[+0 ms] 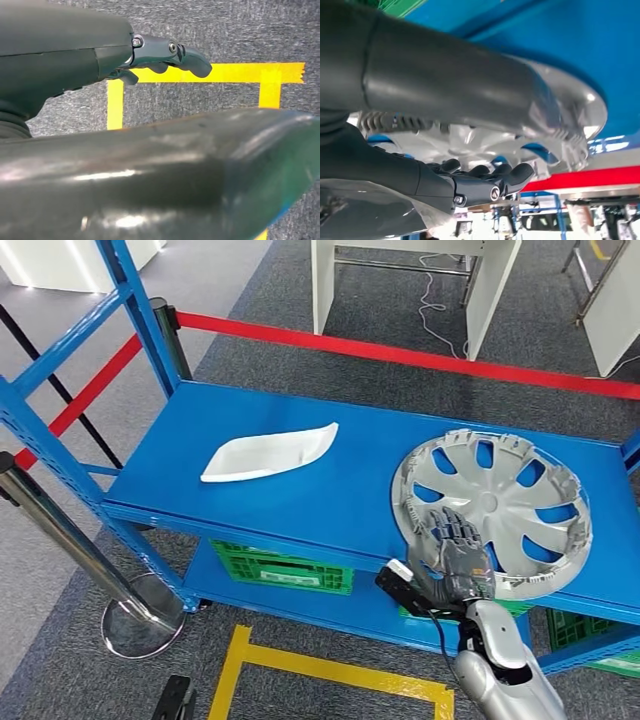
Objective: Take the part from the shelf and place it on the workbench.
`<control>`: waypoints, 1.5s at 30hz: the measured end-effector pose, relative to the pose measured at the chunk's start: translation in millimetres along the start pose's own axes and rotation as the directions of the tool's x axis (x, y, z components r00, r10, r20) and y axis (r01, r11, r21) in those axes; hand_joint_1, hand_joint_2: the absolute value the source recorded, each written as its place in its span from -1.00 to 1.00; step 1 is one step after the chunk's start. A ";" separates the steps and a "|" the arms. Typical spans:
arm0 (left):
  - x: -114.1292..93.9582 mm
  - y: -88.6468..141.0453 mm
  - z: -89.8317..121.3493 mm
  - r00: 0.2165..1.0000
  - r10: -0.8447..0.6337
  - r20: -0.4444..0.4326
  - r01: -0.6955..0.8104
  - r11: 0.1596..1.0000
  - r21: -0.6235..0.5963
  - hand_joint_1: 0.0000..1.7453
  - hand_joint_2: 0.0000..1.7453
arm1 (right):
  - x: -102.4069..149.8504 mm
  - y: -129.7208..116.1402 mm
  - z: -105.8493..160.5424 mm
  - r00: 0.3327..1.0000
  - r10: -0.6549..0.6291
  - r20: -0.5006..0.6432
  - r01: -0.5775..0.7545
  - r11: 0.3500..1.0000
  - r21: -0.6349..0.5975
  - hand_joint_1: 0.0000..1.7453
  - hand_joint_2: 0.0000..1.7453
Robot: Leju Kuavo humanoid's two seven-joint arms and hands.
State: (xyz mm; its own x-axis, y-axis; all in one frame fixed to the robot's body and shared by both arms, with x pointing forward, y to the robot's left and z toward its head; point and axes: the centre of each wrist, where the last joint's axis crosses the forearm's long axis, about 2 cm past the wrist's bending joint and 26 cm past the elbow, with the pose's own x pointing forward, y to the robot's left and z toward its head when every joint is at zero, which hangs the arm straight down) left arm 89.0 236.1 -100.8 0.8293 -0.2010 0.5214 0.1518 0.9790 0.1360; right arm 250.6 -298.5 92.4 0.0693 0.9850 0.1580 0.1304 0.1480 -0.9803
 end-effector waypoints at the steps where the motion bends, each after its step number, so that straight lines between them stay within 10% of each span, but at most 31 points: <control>1: 0.2 0.0 -0.1 1.000 0.000 0.001 0.000 1.000 0.000 -1.00 -1.00 | -1.8 -0.4 -0.2 1.000 0.000 -0.005 0.000 1.000 -0.002 -1.00 -1.00; 13: -1.4 -1.0 0.7 1.000 0.003 0.002 -0.003 1.000 -0.002 -1.00 -1.00 | -14.8 2.8 7.2 0.999 0.016 -0.032 -0.015 0.999 0.034 -1.00 -1.00; 17: -1.8 -0.7 0.8 1.000 0.003 0.001 -0.003 1.000 -0.003 -1.00 -1.00 | -15.4 3.0 7.6 0.999 0.018 -0.031 -0.017 0.999 0.037 -1.00 1.00; 45: 0.2 1.1 -0.4 1.000 0.000 0.008 0.000 1.000 -0.008 -1.00 -1.00 | -21.7 6.0 8.8 0.997 0.067 -0.032 -0.061 0.987 0.151 -0.97 1.00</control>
State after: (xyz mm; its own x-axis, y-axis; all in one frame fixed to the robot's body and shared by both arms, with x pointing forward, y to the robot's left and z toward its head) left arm 89.6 237.2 -100.8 0.8250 -0.2012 0.5282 0.1558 0.9793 0.1296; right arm 241.2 -318.2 82.0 0.1099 0.9893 0.0960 -0.0248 0.0993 -0.9947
